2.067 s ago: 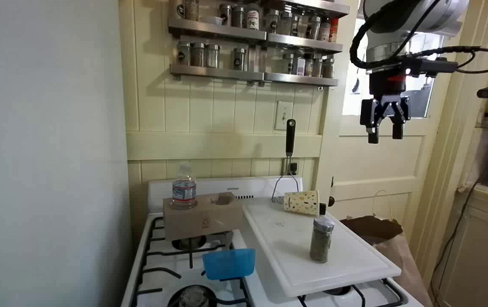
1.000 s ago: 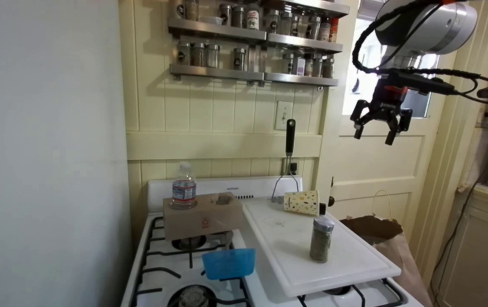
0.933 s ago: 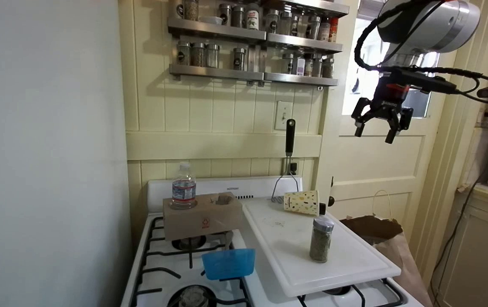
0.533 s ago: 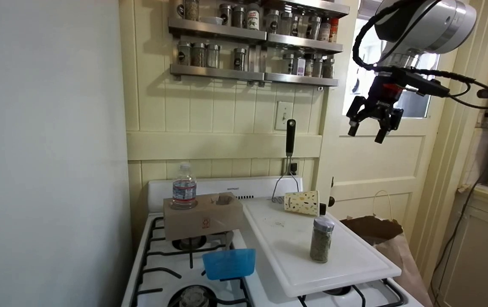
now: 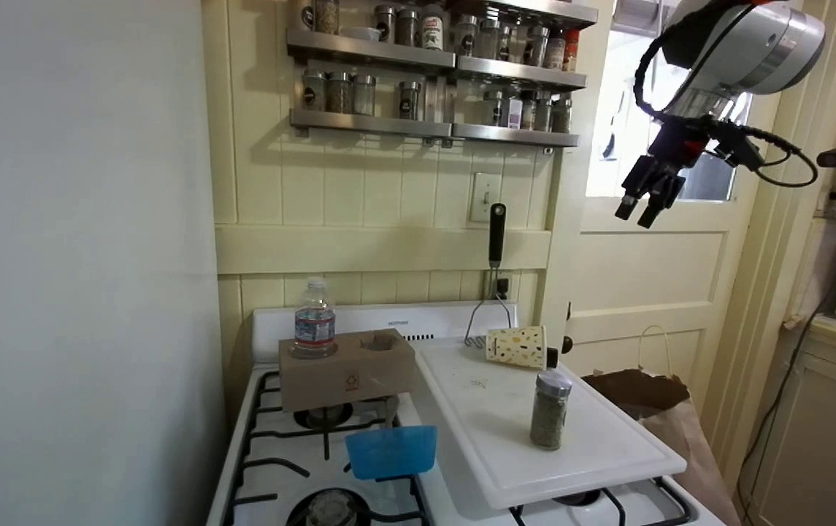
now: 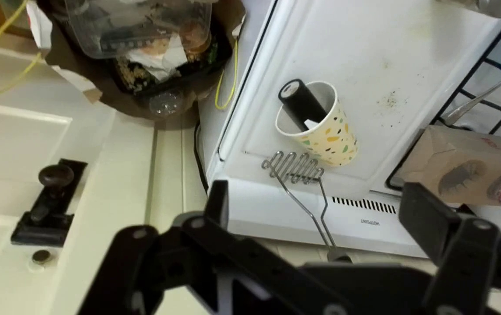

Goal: Move the potato masher forward

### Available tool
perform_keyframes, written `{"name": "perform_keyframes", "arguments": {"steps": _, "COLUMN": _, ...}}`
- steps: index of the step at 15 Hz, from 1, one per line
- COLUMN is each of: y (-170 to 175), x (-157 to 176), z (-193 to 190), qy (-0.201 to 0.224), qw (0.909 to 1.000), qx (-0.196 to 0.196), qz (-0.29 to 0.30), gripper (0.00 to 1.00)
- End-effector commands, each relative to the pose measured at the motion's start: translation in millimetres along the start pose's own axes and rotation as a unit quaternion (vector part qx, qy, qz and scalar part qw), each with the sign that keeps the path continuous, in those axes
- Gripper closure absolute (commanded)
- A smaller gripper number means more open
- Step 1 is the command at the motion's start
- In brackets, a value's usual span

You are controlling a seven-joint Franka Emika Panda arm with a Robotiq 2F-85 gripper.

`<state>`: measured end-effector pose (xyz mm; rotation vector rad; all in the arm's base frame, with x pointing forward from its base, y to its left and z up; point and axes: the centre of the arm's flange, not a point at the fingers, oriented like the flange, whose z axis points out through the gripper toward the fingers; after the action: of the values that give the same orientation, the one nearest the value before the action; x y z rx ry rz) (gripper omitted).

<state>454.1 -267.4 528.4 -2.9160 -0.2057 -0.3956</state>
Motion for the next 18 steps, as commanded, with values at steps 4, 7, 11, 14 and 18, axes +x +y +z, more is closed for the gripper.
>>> {"name": "perform_keyframes", "arguments": {"steps": 4, "y": 17, "x": 10, "z": 13, "qy": 0.007, "qw": 0.9997, "qx": 0.016, "qz": -0.015, "gripper": 0.00}}
{"name": "perform_keyframes", "arguments": {"steps": 7, "y": 13, "x": 11, "z": 7, "qy": 0.013, "qw": 0.9997, "qx": 0.015, "qz": -0.017, "gripper": 0.00}}
{"name": "perform_keyframes", "arguments": {"steps": 11, "y": -11, "x": -8, "z": 18, "qy": 0.092, "qw": 0.9906, "qx": 0.030, "qz": -0.097, "gripper": 0.00}}
{"name": "perform_keyframes", "arguments": {"steps": 14, "y": -19, "x": -5, "z": 33, "qy": 0.145, "qw": 0.9782, "qx": 0.056, "qz": -0.138, "gripper": 0.00}}
{"name": "perform_keyframes", "arguments": {"steps": 18, "y": 15, "x": 12, "z": 71, "qy": 0.175, "qw": 0.9547, "qx": 0.139, "qz": -0.197, "gripper": 0.00}}
